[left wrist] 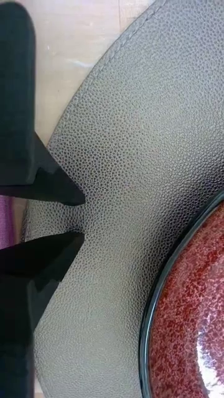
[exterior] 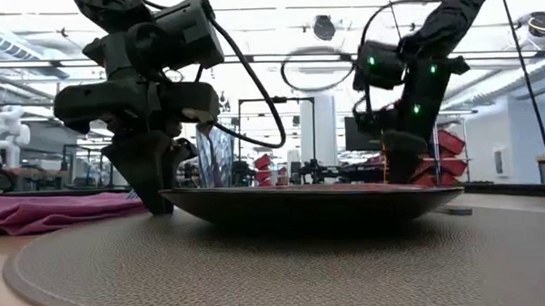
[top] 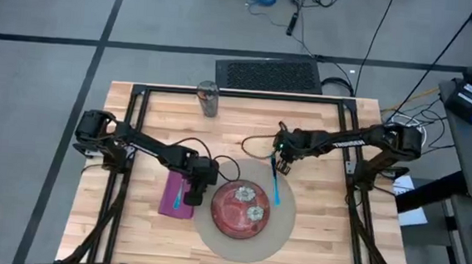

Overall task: Set table place
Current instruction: Put the blue knife on the middle right of the table

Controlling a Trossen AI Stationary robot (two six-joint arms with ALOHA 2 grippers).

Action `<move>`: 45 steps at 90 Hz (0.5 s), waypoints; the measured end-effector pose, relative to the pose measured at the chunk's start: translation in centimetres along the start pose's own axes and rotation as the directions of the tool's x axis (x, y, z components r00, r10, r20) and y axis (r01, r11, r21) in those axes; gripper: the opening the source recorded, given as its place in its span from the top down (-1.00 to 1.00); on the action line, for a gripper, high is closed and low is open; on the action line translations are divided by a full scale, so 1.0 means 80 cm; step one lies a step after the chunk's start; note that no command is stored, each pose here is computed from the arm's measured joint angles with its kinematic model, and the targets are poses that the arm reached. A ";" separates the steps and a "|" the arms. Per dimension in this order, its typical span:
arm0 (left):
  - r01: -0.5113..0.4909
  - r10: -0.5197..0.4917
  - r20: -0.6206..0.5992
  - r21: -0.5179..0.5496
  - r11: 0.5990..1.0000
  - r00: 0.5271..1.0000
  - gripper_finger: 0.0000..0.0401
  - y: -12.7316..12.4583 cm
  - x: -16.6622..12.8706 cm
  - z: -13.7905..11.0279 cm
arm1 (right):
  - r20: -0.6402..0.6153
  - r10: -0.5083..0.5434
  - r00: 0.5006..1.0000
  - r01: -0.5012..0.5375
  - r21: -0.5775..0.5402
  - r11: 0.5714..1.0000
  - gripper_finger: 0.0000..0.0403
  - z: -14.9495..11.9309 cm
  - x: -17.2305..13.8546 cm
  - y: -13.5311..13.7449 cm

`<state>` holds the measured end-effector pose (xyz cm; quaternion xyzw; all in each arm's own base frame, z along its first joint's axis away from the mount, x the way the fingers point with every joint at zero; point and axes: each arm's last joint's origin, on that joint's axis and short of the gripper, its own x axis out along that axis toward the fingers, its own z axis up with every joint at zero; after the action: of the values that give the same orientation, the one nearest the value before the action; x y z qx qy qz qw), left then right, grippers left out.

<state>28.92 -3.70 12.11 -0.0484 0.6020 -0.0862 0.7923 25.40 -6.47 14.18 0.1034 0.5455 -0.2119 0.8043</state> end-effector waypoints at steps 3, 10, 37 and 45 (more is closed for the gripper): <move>0.000 0.000 0.000 0.000 1.000 1.000 0.60 0.000 0.000 0.000 | 0.009 -0.005 1.000 0.005 -0.006 1.000 1.00 0.001 -0.001 0.003; 0.000 0.000 0.000 0.000 1.000 1.000 0.60 0.000 0.000 0.000 | 0.030 0.009 1.000 -0.008 -0.022 1.000 1.00 0.007 -0.006 0.011; 0.000 0.000 0.001 -0.017 1.000 1.000 0.60 0.000 0.000 0.000 | 0.054 0.157 0.986 -0.156 -0.033 0.987 1.00 0.014 -0.014 0.033; 0.001 -0.001 0.001 -0.018 1.000 1.000 0.60 0.000 0.000 0.000 | 0.042 0.151 0.988 -0.150 -0.029 0.988 1.00 0.012 -0.015 0.034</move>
<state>28.93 -3.71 12.12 -0.0558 0.6025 -0.0812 0.7920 27.09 -4.19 15.45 0.1292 0.5208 -0.1457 0.8312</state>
